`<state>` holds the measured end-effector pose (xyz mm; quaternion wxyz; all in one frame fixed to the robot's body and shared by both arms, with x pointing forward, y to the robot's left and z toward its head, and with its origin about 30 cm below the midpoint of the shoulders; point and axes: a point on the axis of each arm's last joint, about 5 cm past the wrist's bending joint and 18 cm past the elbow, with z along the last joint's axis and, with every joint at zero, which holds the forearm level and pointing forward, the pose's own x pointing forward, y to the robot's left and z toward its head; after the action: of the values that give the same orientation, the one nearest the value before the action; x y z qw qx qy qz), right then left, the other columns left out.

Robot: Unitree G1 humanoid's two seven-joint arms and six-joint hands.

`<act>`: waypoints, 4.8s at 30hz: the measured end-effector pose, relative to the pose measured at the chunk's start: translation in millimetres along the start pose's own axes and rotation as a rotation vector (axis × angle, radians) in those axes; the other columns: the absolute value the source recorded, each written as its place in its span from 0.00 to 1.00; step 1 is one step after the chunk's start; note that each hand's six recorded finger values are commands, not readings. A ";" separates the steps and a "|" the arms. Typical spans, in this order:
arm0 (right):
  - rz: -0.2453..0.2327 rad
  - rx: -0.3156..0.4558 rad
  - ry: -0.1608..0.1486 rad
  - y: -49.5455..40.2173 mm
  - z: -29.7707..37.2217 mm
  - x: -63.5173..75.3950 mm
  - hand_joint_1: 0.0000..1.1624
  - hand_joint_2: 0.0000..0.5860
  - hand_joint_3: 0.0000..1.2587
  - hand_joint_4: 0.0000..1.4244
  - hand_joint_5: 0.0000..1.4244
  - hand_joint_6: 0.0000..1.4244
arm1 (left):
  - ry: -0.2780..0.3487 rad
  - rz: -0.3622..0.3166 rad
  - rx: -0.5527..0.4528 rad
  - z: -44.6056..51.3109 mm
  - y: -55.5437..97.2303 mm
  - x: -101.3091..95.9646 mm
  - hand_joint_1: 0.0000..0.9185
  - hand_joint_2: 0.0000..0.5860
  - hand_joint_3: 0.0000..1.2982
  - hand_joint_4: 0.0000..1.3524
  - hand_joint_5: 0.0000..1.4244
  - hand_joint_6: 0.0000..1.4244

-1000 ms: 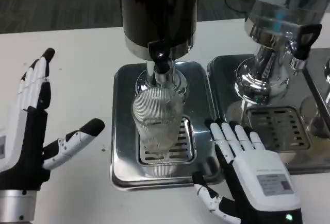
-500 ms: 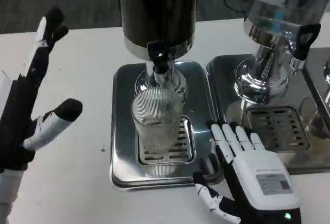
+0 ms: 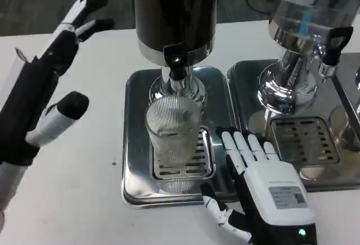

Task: Grasp the cup under the faucet to collect the drink, then remove the cup.

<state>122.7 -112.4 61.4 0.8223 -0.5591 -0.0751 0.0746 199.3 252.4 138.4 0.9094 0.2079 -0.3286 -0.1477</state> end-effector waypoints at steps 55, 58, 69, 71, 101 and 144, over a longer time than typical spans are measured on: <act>0.004 0.047 0.042 0.5 -2.1 -0.5 0.22 0.67 0.00 0.00 0.00 0.00 | -0.077 -0.359 0.427 -1.7 -15.3 35.1 0.00 0.21 0.21 0.12 0.24 0.19; 0.006 0.085 0.056 -0.5 -2.5 0.2 0.23 0.64 0.00 0.00 0.00 0.00 | -0.080 -0.364 0.442 -0.9 -15.5 33.0 0.00 0.21 0.21 0.12 0.24 0.19; -0.012 0.137 0.071 -5.8 -3.9 8.8 0.24 0.58 0.00 0.00 0.00 0.00 | -0.084 -0.361 0.481 1.6 -18.2 30.1 0.00 0.22 0.21 0.12 0.23 0.17; -0.013 0.154 0.079 -6.2 -4.5 9.1 0.26 0.54 0.00 0.00 0.00 0.00 | -0.084 -0.366 0.499 2.4 -18.7 28.4 0.00 0.22 0.21 0.11 0.22 0.16; 0.099 0.416 0.080 -25.0 -6.8 44.0 0.36 0.34 0.00 0.00 0.00 0.00 | -0.082 -0.377 0.555 5.5 -21.8 24.2 0.00 0.25 0.24 0.11 0.22 0.15; 0.173 0.506 0.050 -24.0 -3.1 68.5 0.36 0.36 0.00 0.00 0.00 0.00 | -0.032 -0.344 0.567 13.0 -29.1 14.2 0.00 0.26 0.21 0.02 0.14 0.07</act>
<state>191.3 -109.8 85.4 0.9280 -0.3418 0.0143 0.1473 197.3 217.6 141.2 0.7719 0.5028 -0.3308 -0.2050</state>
